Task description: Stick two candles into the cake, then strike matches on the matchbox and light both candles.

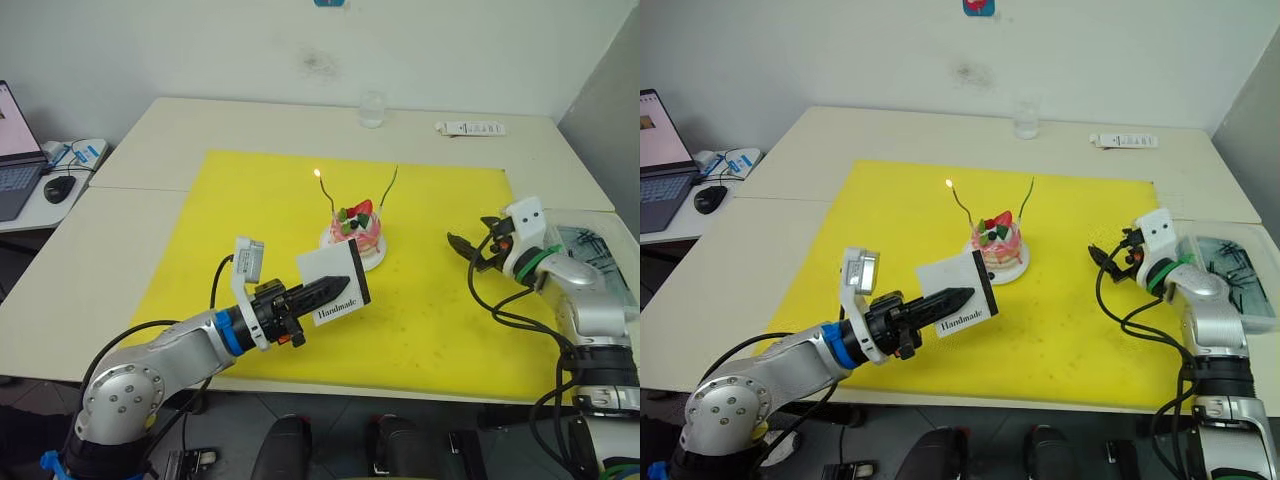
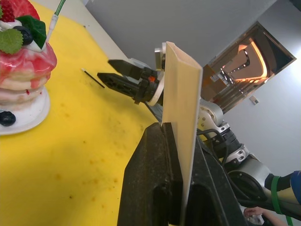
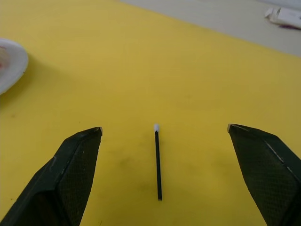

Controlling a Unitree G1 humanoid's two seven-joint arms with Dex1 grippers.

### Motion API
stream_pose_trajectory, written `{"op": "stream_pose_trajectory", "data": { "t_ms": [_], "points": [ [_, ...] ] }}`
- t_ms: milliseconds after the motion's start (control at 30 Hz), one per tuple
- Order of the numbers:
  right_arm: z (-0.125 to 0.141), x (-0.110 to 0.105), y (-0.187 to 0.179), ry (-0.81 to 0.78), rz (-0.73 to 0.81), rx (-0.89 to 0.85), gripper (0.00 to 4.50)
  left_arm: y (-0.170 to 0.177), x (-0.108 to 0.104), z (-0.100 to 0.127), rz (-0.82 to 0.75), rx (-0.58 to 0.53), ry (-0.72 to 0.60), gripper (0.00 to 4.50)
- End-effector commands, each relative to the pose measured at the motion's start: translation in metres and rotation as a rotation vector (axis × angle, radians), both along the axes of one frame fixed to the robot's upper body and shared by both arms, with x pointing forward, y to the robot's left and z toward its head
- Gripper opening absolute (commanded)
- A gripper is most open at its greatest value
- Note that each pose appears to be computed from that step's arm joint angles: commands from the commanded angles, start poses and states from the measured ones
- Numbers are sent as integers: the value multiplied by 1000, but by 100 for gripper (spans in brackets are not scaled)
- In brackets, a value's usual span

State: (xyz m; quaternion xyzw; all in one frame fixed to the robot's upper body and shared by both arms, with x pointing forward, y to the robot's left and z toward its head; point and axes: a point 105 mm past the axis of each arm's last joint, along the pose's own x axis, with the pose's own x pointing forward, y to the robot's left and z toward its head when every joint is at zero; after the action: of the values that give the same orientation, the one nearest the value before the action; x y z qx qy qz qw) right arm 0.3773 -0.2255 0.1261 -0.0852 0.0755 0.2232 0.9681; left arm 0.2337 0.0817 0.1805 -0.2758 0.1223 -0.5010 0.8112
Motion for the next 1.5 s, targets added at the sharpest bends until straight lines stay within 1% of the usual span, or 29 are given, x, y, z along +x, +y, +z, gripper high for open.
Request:
{"op": "stream_pose_trajectory", "data": {
  "t_ms": [33,267,367,467,633,833,933,1100,1133,1367,1500],
  "points": [
    [12,3,7,-52,38,96,447,-2,-6,10,-16,-20,-34,0],
    [-8,11,17,-27,44,68,447,-2,-5,12,-20,-16,-33,0],
    [-12,17,16,-26,30,53,388,-2,-6,12,-27,-11,-30,0],
    [-13,20,17,-28,31,56,283,-2,-7,12,-30,-12,-29,0],
    [-17,25,16,-22,11,71,283,-2,-8,12,-29,-12,-22,0],
    [-23,27,14,-6,-5,47,283,-3,-9,11,-32,-13,-17,0],
    [-28,27,11,8,-9,19,219,-3,-10,11,-35,-13,-16,0],
    [-33,25,2,23,-34,6,46,-4,-12,11,-43,-14,-11,0],
    [-34,24,1,26,-38,8,5,-4,-12,10,-44,-15,-10,0],
    [-34,23,-2,30,-62,53,2,-5,-13,10,-49,-15,-9,0],
    [-20,21,2,-11,-23,73,2,-5,-13,10,-51,-14,-11,0]
  ]
}}
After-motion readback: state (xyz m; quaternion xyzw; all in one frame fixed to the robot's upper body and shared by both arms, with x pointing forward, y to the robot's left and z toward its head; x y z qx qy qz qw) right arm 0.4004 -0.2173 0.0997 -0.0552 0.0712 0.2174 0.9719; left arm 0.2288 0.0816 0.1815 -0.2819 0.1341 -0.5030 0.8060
